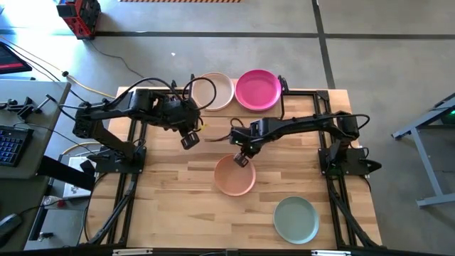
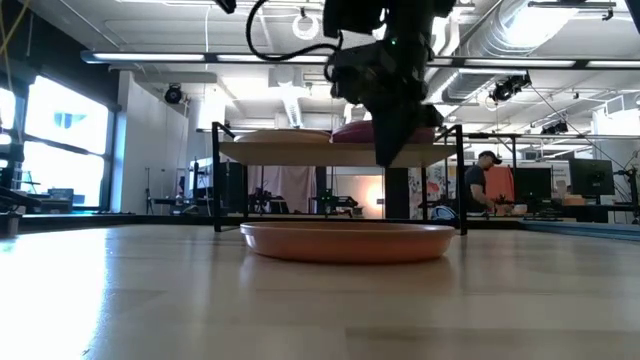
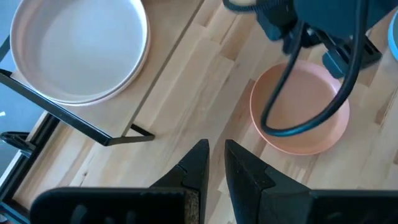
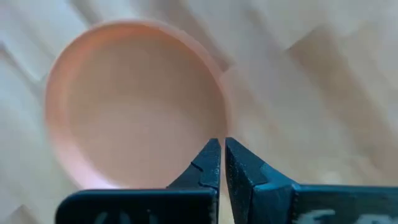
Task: Place and stack plates onto a shelf
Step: Stack the brown plate on top of the white plate
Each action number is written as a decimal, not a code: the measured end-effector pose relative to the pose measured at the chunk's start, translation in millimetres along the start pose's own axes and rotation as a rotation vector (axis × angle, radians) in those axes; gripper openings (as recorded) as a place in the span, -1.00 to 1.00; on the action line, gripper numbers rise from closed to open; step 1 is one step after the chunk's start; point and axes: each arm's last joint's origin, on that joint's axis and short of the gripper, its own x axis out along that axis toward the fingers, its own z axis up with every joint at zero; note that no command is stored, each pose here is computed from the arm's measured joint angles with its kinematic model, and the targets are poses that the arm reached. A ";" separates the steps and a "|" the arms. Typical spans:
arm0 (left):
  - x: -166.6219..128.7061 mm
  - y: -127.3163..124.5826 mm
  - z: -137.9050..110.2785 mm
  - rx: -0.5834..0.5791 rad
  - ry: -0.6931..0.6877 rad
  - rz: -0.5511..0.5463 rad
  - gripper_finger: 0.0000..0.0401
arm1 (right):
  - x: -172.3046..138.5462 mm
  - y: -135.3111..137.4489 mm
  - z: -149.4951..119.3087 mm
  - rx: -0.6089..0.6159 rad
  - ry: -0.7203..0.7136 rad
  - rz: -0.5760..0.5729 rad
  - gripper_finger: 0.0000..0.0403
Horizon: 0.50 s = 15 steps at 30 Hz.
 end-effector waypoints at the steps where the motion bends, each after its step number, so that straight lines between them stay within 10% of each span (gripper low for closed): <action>1: 0.0 -0.1 0.0 0.002 0.000 0.000 -0.81 | 4.7 -0.1 -1.7 -0.002 0.012 0.023 -0.98; 15: 0.0 -0.1 0.0 0.025 0.000 -0.001 -0.81 | 50.7 -17.7 -23.2 0.044 0.026 -0.005 -0.46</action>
